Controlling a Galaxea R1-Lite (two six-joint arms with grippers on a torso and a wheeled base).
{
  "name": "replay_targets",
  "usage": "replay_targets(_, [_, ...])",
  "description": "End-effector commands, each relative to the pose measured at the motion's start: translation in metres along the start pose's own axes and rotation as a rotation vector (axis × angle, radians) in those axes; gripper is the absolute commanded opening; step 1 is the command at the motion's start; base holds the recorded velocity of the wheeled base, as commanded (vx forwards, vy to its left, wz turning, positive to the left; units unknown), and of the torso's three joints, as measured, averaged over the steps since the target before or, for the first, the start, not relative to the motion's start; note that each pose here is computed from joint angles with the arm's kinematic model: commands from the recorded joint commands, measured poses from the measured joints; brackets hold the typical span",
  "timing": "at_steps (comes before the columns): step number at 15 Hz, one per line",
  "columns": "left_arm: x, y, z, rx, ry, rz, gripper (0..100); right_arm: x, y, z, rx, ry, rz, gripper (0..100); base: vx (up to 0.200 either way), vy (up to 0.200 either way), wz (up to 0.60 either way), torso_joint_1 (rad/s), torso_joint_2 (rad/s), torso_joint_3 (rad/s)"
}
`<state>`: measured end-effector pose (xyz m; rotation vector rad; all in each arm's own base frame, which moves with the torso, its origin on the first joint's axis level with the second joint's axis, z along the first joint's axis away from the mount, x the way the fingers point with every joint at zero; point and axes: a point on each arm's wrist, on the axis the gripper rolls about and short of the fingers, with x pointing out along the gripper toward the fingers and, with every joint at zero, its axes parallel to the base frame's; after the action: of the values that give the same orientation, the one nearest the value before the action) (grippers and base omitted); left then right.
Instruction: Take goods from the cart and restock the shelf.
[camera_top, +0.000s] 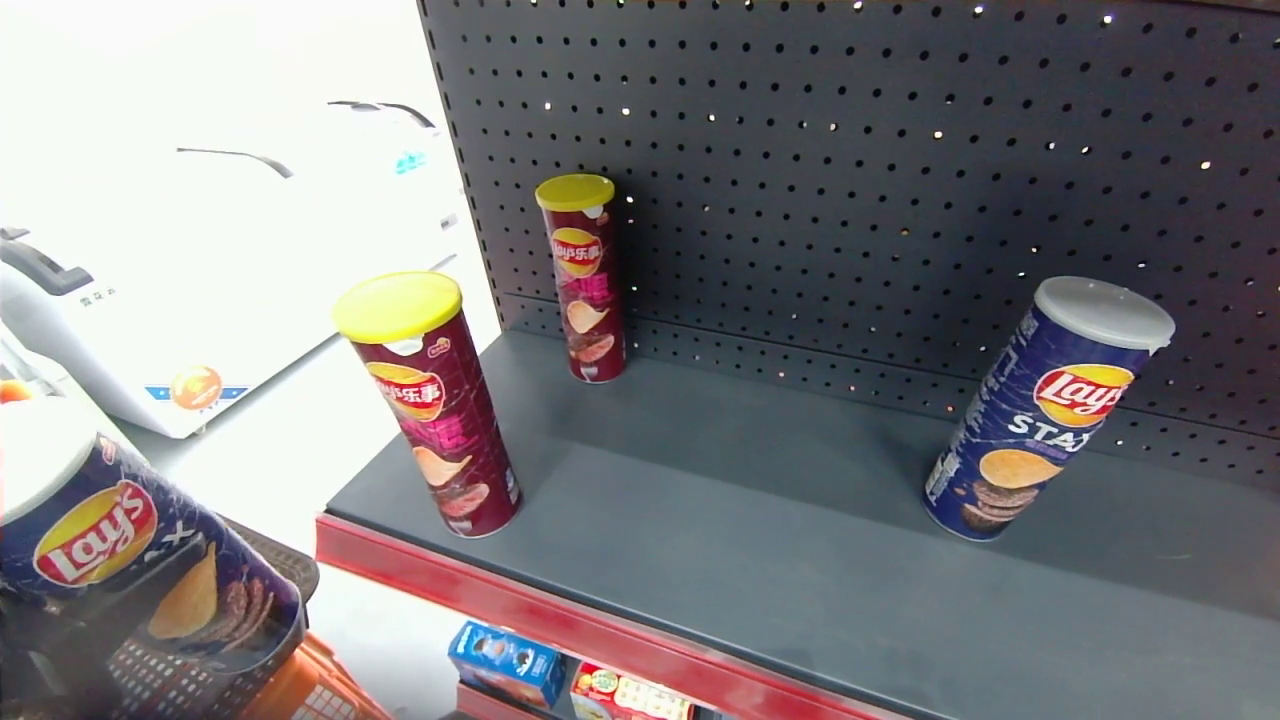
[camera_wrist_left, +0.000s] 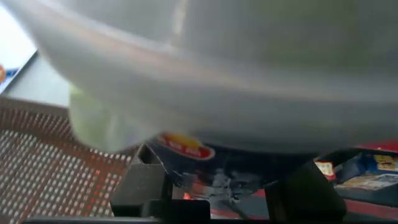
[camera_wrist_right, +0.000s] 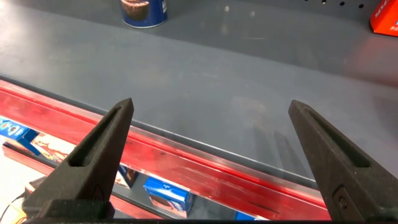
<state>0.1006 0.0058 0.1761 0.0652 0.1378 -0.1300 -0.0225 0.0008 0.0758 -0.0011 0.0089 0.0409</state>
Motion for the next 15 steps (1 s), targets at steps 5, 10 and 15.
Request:
replay_targets(5, [-0.007, -0.016, 0.031, 0.047, -0.143, -0.155, 0, 0.0, 0.0, 0.0, 0.0, -0.001, 0.001, 100, 0.0, 0.0, 0.0, 0.0, 0.0, 0.0])
replay_targets(10, [-0.008, -0.024, 0.038, 0.054, -0.168, -0.24, 0, 0.0, 0.0, 0.0, 0.0, -0.001, 0.001, 100, 0.0, 0.0, 0.0, 0.0, 0.0, 0.0])
replay_targets(15, [-0.012, -0.034, 0.042, 0.054, -0.153, -0.353, 0, 0.0, 0.0, 0.0, 0.0, 0.0, 0.001, 100, 0.0, 0.0, 0.0, 0.0, 0.0, 0.0])
